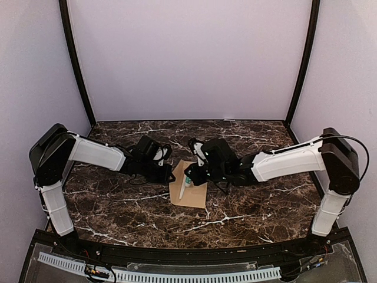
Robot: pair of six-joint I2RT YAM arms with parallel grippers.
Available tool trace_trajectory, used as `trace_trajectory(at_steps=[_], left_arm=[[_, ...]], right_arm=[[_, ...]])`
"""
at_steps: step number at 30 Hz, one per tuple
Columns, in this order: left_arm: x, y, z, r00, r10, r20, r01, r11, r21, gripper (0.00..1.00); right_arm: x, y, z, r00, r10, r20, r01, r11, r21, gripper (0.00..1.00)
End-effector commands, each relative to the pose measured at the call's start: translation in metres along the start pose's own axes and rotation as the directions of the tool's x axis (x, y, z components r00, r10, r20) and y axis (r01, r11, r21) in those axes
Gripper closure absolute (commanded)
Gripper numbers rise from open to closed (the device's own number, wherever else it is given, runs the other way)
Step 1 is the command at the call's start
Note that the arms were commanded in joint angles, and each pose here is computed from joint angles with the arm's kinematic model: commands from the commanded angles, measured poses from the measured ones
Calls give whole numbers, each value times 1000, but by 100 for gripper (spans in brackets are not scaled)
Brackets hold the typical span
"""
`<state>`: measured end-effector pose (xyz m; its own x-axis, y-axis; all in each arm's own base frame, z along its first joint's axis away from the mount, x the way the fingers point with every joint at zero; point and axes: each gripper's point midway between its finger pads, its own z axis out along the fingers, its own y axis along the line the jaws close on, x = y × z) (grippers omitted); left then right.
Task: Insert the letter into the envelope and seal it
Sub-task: Paint the envelope at the center of the board.
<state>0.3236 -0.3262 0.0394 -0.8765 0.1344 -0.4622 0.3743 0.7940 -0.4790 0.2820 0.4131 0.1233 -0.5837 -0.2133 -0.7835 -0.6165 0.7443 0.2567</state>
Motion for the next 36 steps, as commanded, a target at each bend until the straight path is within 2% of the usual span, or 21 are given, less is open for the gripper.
trace_trajectory(at_steps=[1, 10, 23, 36], left_arm=[[-11, -8, -10, 999, 26, 22, -26, 1000, 7, 100], [-11, -10, -9, 999, 32, 17, -32, 999, 12, 100], [-8, -9, -7, 999, 37, 6, -37, 999, 14, 100], [-10, -8, -8, 999, 43, 9, -43, 999, 4, 100]], right_arm=[[4, -3, 16, 1000, -15, -9, 15, 1000, 13, 100], [14, -19, 32, 1000, 2, -28, 0, 999, 49, 100], [-7, -28, 34, 999, 37, 34, -38, 998, 41, 100], [6, -31, 41, 1000, 27, -9, -27, 999, 38, 100]])
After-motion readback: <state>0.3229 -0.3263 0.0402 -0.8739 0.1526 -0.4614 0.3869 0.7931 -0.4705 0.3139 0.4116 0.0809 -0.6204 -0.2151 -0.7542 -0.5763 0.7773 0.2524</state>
